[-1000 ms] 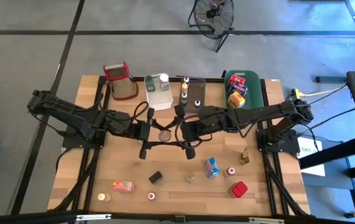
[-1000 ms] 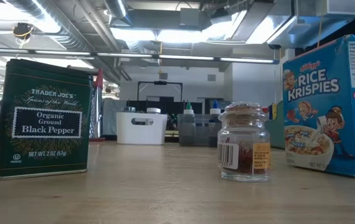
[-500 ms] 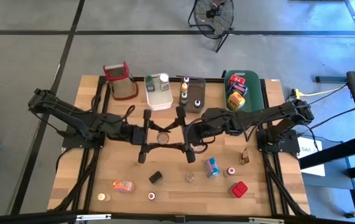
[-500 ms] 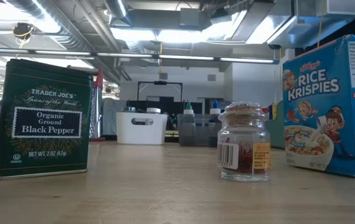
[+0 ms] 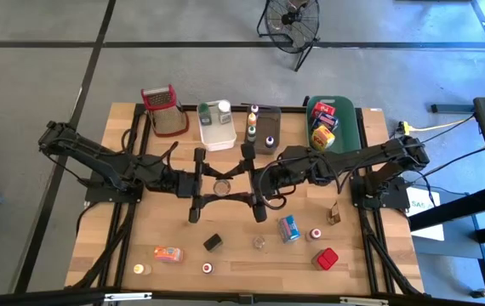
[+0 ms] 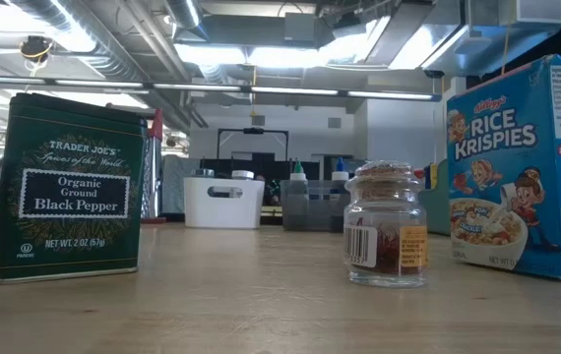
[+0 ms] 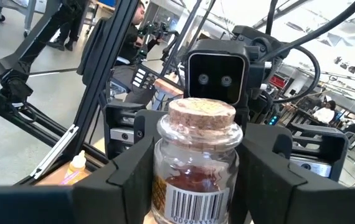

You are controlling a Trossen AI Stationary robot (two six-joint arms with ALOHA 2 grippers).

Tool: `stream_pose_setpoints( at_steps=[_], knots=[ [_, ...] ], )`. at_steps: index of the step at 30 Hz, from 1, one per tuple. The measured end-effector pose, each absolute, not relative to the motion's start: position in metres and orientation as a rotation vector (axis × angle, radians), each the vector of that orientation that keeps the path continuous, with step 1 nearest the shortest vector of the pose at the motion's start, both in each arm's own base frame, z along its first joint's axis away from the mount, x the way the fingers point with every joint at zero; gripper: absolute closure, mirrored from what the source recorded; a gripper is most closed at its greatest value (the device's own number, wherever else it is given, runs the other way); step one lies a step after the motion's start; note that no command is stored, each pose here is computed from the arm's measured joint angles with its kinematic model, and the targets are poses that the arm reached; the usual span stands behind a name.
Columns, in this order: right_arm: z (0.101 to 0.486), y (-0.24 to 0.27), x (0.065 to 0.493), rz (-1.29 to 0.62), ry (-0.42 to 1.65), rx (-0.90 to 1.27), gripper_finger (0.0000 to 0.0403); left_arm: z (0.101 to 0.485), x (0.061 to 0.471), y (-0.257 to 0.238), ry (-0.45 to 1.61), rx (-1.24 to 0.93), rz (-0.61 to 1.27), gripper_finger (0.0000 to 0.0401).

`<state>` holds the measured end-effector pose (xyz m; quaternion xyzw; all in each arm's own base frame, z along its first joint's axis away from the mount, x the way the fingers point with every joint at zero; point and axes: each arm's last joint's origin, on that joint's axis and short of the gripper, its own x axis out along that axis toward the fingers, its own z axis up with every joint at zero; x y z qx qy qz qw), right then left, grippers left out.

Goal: Pick & Place Kitchen Items
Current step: Put the transparent seasoning into the white bin

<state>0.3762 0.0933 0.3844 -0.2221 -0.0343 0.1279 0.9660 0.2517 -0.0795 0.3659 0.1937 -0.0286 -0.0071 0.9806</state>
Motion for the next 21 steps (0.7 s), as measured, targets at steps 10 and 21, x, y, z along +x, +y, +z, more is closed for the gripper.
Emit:
stream_pose_setpoints(
  at_steps=[10, 21],
  knots=[
    [0.3840, 0.0913, 0.3767, 0.259, -0.064, -0.446, 0.0206, 0.3659, 0.2523, -0.0773, -0.055, 0.389, -0.005, 0.0212],
    [0.3822, 0.0913, 0.3765, 0.261, -0.045, -0.456, 0.0214, 0.3648, 0.2525, -0.0760, -0.043, 0.394, 0.000, 0.0212]
  ],
)
